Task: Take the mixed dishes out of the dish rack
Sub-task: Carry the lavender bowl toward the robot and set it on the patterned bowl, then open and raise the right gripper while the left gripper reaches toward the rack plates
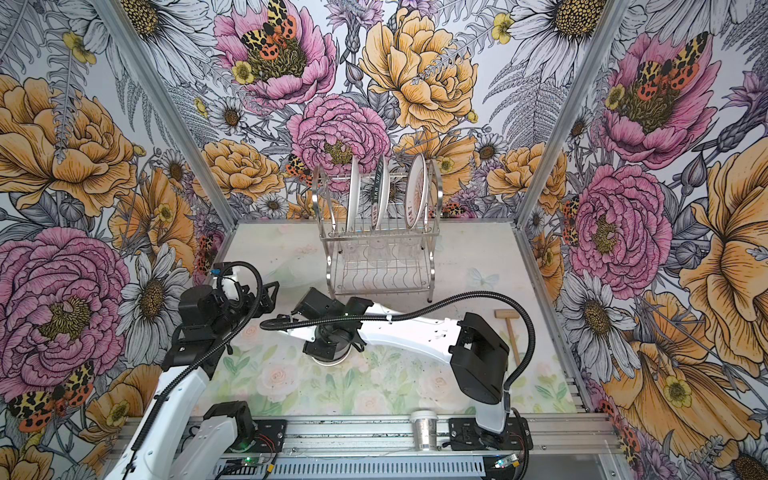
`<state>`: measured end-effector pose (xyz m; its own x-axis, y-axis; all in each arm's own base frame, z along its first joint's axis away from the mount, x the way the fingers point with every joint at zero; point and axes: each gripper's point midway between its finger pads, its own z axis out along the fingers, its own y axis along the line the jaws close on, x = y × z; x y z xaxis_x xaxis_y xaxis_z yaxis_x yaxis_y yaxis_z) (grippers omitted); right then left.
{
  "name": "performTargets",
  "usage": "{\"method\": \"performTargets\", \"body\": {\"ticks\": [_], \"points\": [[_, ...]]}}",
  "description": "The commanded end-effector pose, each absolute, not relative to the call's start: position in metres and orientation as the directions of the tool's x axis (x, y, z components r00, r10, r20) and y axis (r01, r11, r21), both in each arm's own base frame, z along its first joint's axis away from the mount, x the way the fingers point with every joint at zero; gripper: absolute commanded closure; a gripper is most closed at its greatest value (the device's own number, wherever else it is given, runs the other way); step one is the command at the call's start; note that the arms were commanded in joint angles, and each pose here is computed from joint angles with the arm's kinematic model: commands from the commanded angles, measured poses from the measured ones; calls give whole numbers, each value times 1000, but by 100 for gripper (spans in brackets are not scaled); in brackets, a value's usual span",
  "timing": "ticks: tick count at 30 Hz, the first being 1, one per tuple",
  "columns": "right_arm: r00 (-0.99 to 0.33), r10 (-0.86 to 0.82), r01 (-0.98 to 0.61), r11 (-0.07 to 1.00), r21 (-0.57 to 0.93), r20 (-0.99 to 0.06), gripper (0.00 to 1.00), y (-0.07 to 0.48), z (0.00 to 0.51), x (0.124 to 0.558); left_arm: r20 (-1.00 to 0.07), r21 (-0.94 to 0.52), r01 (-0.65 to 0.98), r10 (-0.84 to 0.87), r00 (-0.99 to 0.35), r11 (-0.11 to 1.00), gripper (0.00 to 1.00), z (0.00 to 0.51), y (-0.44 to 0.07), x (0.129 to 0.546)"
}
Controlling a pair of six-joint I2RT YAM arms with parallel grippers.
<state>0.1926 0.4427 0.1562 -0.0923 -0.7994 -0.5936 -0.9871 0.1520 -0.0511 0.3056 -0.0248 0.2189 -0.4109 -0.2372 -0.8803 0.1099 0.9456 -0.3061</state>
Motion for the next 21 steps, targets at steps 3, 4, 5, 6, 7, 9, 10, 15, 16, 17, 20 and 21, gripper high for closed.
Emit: {"method": "performTargets", "body": {"ticks": [3,4,5,6,7,9,10,15,16,17,20,21], "points": [[-149,-671,-959,277,-60,-726,49,442,210,218,-896,-315,146,-243,-372,938,1,236,-28,304],[-154,-656,-953,295,-63,-739,48,440,215,222,-896,-317,149,-244,-370,937,1,238,-29,304],[-156,-642,-949,308,-67,-751,47,438,219,224,-897,-319,156,-245,-367,935,1,240,-30,303],[-157,-625,-944,322,-70,-765,46,436,223,227,-899,-319,161,-245,-363,934,1,242,-30,303],[-155,-604,-937,341,-78,-782,45,434,227,230,-901,-320,168,-245,-357,932,1,245,-31,303],[-153,-553,-921,380,-85,-819,42,428,236,236,-911,-317,195,-241,-335,928,1,253,-35,301],[-152,-523,-911,403,-86,-839,40,424,242,240,-918,-315,223,-237,-318,923,1,260,-39,299],[-183,-347,-822,567,-50,-920,25,391,276,260,-955,-279,337,-224,-193,899,1,299,-56,288],[-179,-318,-802,596,-50,-931,22,383,282,263,-960,-269,347,-220,-174,899,1,307,-59,286],[-172,-294,-785,618,-50,-940,20,375,287,265,-963,-259,355,-214,-162,898,1,312,-61,284],[-142,-200,-732,681,-33,-969,13,350,301,268,-973,-229,399,-193,-130,888,1,331,-73,281],[-137,-163,-712,702,-17,-977,11,340,305,269,-976,-217,415,-183,-122,884,1,338,-79,280]]}}
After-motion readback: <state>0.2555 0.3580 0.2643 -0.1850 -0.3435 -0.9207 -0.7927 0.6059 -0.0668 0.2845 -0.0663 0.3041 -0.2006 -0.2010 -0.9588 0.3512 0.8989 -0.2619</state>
